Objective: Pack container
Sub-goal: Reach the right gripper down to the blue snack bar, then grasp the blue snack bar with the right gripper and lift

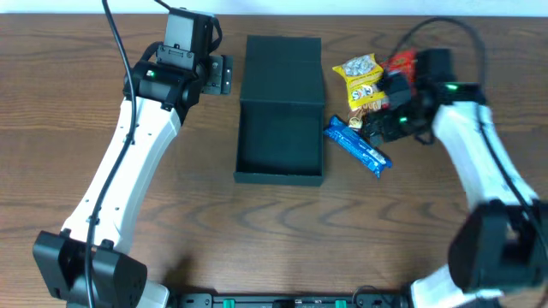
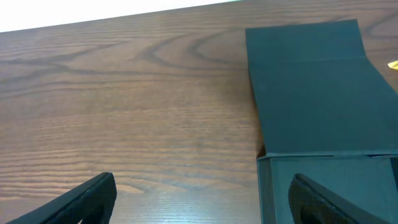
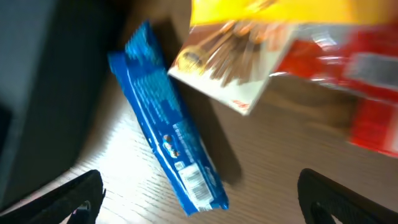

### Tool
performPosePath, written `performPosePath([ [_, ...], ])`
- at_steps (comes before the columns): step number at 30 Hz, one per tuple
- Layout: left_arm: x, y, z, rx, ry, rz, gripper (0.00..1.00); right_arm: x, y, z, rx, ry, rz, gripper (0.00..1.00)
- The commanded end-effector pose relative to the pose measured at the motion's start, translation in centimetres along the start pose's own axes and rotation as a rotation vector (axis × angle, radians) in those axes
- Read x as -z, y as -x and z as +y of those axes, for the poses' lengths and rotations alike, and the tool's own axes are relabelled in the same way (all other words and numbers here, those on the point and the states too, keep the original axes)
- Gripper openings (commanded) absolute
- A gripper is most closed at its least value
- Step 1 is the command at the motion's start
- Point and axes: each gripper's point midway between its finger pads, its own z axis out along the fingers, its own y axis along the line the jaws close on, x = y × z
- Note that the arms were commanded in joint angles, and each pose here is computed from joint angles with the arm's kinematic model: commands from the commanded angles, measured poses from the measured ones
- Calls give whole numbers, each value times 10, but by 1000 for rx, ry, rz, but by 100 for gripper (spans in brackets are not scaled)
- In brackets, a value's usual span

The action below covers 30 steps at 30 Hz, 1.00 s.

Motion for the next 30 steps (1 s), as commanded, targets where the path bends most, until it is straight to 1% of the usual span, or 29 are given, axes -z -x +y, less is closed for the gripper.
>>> performPosePath([
  [1,-5,-5,1,2,3,24,93,-15,0,5,165,-87,76,99],
  [3,-5,-7,1,0,4,33,93,-28,-1,10,228,-130,123,99],
  [6,-6,-11,1,1,6,46,94,-42,-1,8,257,-177,158,99],
  [8,-6,-13,1,0,6,54,94,-50,0,9,260,-172,162,98],
  [11,-6,-15,2,-2,7,62,95,-63,1,8,260,-169,168,93],
  [14,-6,-15,2,-1,8,61,95,-72,2,7,260,-169,167,93],
  [16,-6,-15,2,-2,8,61,95,-76,3,6,260,-168,166,91],
  [22,-6,-15,2,-2,9,61,95,-84,9,19,255,-91,128,87],
  [26,-6,-15,5,-3,24,60,95,-86,12,24,248,-60,111,79],
  [30,-7,-14,13,9,41,62,96,-87,12,29,246,-31,108,74],
])
